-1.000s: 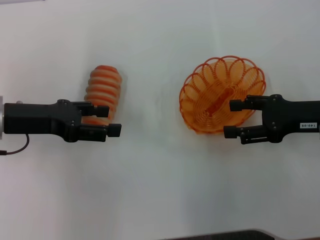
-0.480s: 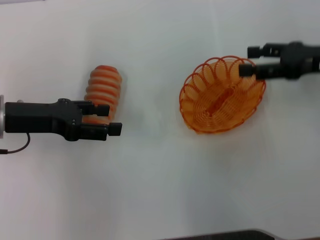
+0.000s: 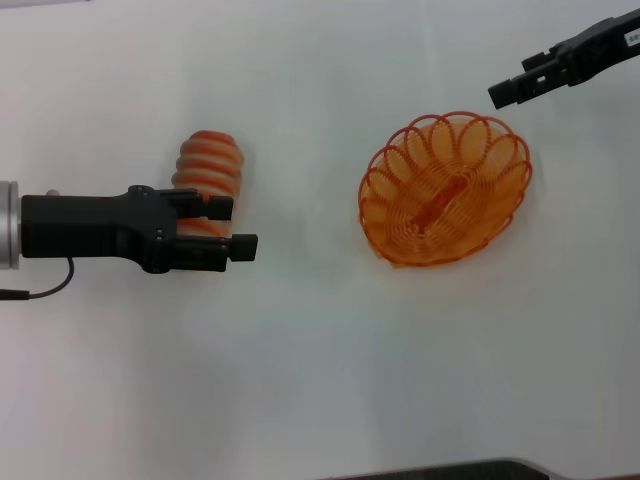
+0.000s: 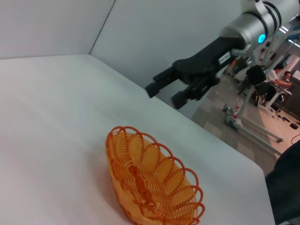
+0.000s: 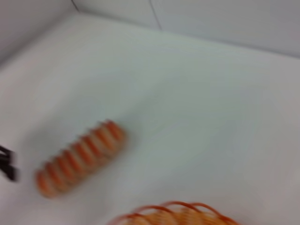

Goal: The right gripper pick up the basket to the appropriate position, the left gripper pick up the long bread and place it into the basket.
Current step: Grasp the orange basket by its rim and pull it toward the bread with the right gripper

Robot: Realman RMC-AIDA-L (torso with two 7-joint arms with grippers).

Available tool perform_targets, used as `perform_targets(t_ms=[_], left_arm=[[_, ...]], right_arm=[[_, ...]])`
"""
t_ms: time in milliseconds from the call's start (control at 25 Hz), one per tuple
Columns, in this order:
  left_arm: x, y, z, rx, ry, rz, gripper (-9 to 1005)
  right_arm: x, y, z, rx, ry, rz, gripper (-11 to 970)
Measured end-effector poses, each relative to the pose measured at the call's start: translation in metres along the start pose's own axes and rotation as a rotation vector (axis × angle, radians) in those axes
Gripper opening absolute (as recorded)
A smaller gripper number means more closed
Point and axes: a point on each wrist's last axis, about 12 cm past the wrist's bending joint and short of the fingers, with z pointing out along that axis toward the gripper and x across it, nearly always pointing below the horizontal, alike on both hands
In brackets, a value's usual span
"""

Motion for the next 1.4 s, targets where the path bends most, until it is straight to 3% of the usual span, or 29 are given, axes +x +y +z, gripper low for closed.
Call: perform_targets(t_ms=[200, 440, 840, 1120, 1320, 1400], left_arm=[[0.0, 0.0, 0.001, 0.006, -0.004, -0.004, 823], [0.0, 0.0, 0.001, 0.003, -0.006, -0.004, 822], [-0.002, 0.001, 0.001, -0.002, -0.006, 0.0, 821], [-0.002, 0.003, 0.003, -0.019, -0.009, 0.0, 821], [-0.002, 0.003, 0.006, -0.017, -0.01, 0.002, 820], [-0.003, 0.003, 0.006, -0.017, -0.01, 0.003, 820]], right_arm=[[-0.012, -0.002, 0.017, 0.134, 0.13, -0.021, 912], [-0.012, -0.003, 0.031, 0.197, 0.187, -0.04, 912], [0.0, -0.006, 0.058, 0.212, 0.21, -0.022, 911], [0.009, 0.001, 0.077, 0.172, 0.23, -0.012, 911], [0.012, 0.002, 0.08, 0.165, 0.236, 0.003, 739], [0.013, 0.002, 0.081, 0.165, 0.236, 0.007, 578]])
